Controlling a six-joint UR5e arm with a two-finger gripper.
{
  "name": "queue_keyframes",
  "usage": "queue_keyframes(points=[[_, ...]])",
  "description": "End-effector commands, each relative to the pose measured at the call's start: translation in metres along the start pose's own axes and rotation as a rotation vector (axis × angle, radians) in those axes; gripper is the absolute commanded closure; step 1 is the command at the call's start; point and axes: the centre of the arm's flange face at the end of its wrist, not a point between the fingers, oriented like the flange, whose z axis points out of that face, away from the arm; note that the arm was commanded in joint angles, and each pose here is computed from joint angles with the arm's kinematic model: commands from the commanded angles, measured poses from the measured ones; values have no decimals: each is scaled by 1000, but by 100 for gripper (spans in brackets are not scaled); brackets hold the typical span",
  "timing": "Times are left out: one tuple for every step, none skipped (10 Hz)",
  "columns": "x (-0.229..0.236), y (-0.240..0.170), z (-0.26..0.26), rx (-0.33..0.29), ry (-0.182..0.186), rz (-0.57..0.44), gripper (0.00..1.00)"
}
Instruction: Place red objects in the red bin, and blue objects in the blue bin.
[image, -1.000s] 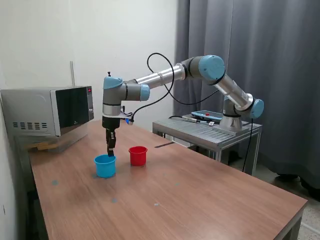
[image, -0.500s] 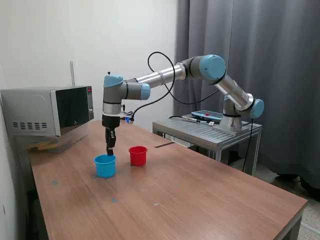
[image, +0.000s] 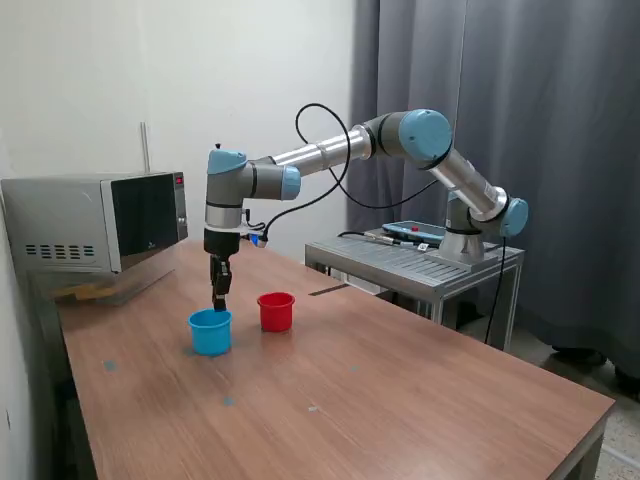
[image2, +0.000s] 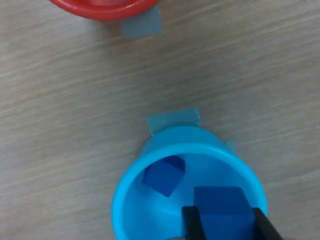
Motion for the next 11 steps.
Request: queue_keyframes(points=[[0, 0, 1, 0, 0, -2, 100], [0, 0, 1, 2, 0, 0, 0], [0, 0, 1, 2, 0, 0, 0], [0, 0, -1, -2, -1, 0, 0], [0, 0, 0, -2, 0, 0, 0], [0, 0, 1, 0, 0, 0, 0], [0, 1, -2, -5, -1, 0, 0], [0, 1, -2, -5, 1, 0, 0], [1, 1, -2, -5, -1, -3, 0], [5, -2, -10, -11, -2, -10, 0], [9, -10, -50, -40, -1, -21, 0]])
